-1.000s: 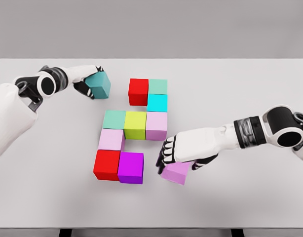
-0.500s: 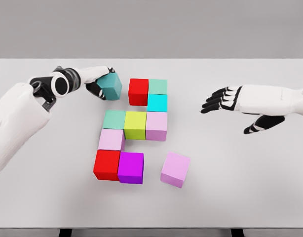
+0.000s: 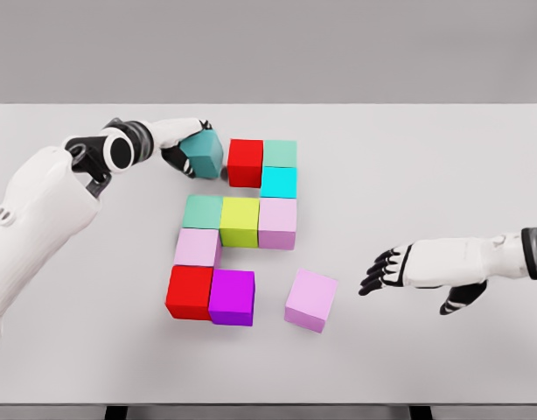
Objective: Assemble the squares on the desktop into the number 2
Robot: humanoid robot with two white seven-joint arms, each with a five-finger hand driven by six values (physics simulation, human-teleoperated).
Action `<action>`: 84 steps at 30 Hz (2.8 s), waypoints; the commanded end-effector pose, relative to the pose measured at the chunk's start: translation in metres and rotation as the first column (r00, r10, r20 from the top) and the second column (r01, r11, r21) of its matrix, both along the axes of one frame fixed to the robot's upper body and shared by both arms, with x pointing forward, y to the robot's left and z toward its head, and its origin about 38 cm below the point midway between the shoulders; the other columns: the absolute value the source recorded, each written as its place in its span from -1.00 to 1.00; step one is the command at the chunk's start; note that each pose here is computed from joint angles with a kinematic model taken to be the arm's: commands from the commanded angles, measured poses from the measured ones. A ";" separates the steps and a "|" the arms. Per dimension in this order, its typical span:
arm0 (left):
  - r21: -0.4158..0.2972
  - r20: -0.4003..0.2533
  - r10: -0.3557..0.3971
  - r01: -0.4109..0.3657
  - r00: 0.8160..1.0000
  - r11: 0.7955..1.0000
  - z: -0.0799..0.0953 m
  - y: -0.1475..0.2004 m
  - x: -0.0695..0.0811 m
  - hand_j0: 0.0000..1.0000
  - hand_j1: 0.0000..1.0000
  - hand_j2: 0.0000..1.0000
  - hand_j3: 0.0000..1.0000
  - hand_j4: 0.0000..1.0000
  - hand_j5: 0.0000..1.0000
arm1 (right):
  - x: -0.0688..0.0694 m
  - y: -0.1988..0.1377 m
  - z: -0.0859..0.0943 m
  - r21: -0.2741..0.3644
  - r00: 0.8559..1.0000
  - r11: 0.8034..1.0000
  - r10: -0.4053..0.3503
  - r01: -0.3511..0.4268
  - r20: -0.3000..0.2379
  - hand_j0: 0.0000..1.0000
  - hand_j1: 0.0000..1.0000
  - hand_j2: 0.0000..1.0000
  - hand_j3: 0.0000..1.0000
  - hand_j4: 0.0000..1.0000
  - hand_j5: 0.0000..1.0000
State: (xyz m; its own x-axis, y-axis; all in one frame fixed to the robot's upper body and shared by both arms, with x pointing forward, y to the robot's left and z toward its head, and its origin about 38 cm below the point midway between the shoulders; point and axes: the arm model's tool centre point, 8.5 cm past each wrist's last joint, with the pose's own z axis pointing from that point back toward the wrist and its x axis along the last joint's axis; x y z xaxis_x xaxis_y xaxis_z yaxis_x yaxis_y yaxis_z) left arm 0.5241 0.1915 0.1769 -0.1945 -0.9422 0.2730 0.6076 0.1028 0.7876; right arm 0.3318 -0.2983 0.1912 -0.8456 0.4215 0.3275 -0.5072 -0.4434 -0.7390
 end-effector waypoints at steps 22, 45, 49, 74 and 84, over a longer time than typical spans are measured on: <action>-0.010 0.006 -0.012 0.012 1.000 1.000 0.002 -0.006 0.000 0.52 0.52 0.52 0.52 0.52 0.52 | -0.001 0.035 -0.024 -0.051 0.993 0.992 0.118 -0.117 0.016 1.00 1.00 1.00 1.00 1.00 1.00; -0.019 0.009 -0.023 0.023 1.000 1.000 0.003 -0.011 -0.001 0.99 0.99 0.99 0.99 0.99 0.99 | 0.007 0.046 -0.013 -0.015 0.991 0.992 0.123 -0.123 0.050 1.00 1.00 1.00 1.00 1.00 1.00; -0.020 0.014 -0.030 0.031 0.999 0.999 0.004 -0.012 -0.001 1.00 1.00 1.00 1.00 1.00 1.00 | 0.004 0.046 -0.018 -0.016 0.991 0.992 0.127 -0.126 0.033 1.00 1.00 1.00 1.00 1.00 1.00; 0.116 0.091 -0.246 0.235 0.965 0.965 0.043 0.096 -0.042 1.00 1.00 1.00 1.00 1.00 1.00 | 0.010 0.037 -0.015 -0.105 0.986 0.986 0.142 -0.133 0.084 1.00 1.00 1.00 1.00 1.00 1.00; 0.096 0.059 -0.360 0.354 0.931 0.931 0.022 0.106 -0.052 1.00 1.00 1.00 1.00 1.00 1.00 | 0.022 0.050 -0.007 -0.102 0.979 0.984 0.161 -0.149 0.128 1.00 1.00 1.00 1.00 1.00 1.00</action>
State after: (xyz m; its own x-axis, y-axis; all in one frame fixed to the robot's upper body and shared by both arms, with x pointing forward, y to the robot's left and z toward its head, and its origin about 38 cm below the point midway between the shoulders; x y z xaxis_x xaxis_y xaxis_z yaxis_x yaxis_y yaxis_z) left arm 0.4709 0.2912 0.2017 -0.5470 -0.8202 0.1673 0.5241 -0.1797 0.8325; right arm 0.3536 -0.2498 0.1880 -0.9397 0.3018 0.1608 -0.3154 -0.5828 -0.7489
